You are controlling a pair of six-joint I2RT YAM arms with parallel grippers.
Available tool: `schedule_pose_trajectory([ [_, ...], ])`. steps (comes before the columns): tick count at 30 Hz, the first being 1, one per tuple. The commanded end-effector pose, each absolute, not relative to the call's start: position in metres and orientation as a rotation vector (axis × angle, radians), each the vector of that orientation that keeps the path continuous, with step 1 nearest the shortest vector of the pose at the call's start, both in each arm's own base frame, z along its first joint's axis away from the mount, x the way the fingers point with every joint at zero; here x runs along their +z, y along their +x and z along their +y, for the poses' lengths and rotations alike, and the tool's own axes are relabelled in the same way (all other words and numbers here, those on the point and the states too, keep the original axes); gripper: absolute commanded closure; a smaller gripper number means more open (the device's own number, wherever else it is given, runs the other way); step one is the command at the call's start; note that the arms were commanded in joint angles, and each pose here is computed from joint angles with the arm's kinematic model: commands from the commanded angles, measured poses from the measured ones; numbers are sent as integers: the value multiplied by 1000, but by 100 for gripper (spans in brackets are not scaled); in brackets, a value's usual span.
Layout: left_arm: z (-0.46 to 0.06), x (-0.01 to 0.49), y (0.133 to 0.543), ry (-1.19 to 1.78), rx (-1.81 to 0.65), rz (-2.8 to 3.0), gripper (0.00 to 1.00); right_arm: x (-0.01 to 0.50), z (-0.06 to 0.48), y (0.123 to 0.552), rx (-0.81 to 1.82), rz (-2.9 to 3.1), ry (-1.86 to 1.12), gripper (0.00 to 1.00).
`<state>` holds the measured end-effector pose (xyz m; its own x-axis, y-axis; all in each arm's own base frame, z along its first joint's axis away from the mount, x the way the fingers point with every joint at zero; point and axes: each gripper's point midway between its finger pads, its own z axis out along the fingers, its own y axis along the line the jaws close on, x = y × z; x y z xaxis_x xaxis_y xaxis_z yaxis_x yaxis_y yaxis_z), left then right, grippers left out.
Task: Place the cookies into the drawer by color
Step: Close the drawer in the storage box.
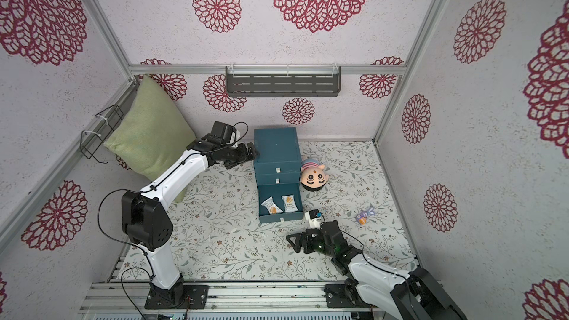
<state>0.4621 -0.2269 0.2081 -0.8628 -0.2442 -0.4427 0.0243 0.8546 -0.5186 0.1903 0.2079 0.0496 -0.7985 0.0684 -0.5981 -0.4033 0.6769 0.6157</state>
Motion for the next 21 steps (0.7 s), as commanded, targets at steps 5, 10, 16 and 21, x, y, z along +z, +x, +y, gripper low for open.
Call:
schedule_pose_trajectory([
  [5, -226, 191, 461, -138, -685, 2574, 1, 64, 212, 231, 901, 2244, -170, 29],
  [10, -225, 186, 459, -135, -669, 2590, 1, 62, 212, 258, 790, 2245, -121, 54],
  [16, -226, 185, 455, -118, -656, 2604, 1, 68, 222, 287, 764, 2199, -69, 66],
  [21, -225, 183, 452, -116, -639, 2613, 1, 77, 231, 311, 767, 2148, -9, 66],
])
